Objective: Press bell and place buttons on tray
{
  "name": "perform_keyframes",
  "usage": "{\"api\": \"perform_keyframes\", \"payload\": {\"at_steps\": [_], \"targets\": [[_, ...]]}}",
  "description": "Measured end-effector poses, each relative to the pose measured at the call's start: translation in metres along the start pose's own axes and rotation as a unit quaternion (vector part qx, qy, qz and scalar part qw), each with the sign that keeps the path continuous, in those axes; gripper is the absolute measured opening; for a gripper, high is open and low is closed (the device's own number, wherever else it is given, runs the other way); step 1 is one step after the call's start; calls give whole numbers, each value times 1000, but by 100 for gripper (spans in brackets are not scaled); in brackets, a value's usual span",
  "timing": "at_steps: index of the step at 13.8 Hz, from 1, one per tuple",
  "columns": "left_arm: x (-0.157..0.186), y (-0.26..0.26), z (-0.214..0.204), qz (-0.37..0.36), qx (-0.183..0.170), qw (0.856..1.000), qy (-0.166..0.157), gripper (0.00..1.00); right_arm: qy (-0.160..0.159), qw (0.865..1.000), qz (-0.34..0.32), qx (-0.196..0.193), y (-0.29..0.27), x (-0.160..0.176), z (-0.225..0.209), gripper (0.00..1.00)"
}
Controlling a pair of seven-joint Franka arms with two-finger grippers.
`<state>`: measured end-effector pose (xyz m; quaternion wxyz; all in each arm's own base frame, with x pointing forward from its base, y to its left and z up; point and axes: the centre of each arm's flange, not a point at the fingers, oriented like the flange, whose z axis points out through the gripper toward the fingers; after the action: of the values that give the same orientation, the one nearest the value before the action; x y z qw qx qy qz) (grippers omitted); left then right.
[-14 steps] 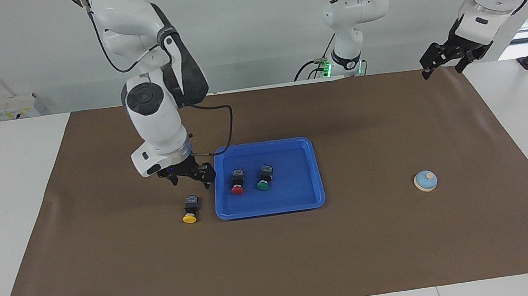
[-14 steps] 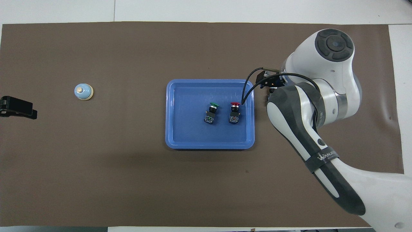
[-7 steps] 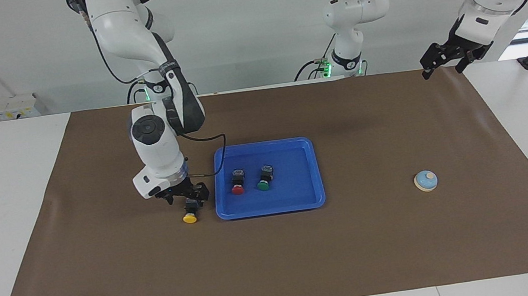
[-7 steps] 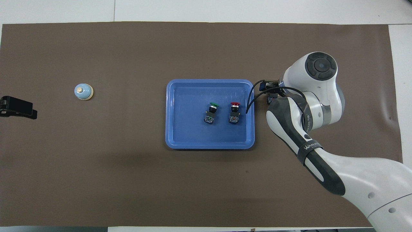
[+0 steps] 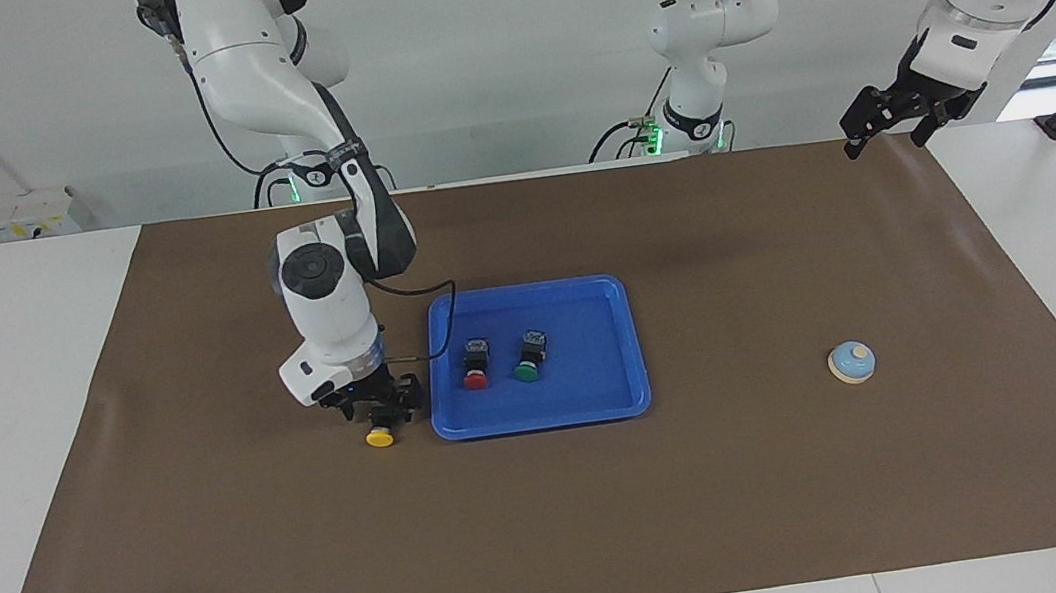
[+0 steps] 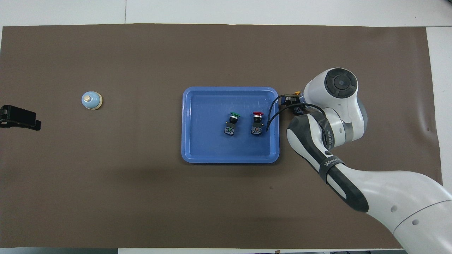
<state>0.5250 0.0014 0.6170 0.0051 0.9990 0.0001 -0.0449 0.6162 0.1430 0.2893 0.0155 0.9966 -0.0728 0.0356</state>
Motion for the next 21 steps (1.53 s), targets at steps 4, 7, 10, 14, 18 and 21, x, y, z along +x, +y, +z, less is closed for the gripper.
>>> {"api": "perform_keyframes", "payload": {"at_steps": [4,7,10,14,18,21], "targets": [[0,0,0,0,0,1000,0,100,-1,1000,-8,0,0,0,0,48],[0,0,0,0,0,1000,0,100,0,1000,-12,0,1,0,0,41],[0,0,0,0,0,1000,0,100,0,1000,-28,-1,0,4,-8,41],[0,0,0,0,0,1000,0,100,-5,999,-43,13,-47,21,-89,41],[0,0,0,0,0,1000,0,100,-2,997,-59,57,-150,-21,-134,41],[0,0,0,0,0,1000,0,100,-7,995,-78,61,-219,-73,-134,41]]}}
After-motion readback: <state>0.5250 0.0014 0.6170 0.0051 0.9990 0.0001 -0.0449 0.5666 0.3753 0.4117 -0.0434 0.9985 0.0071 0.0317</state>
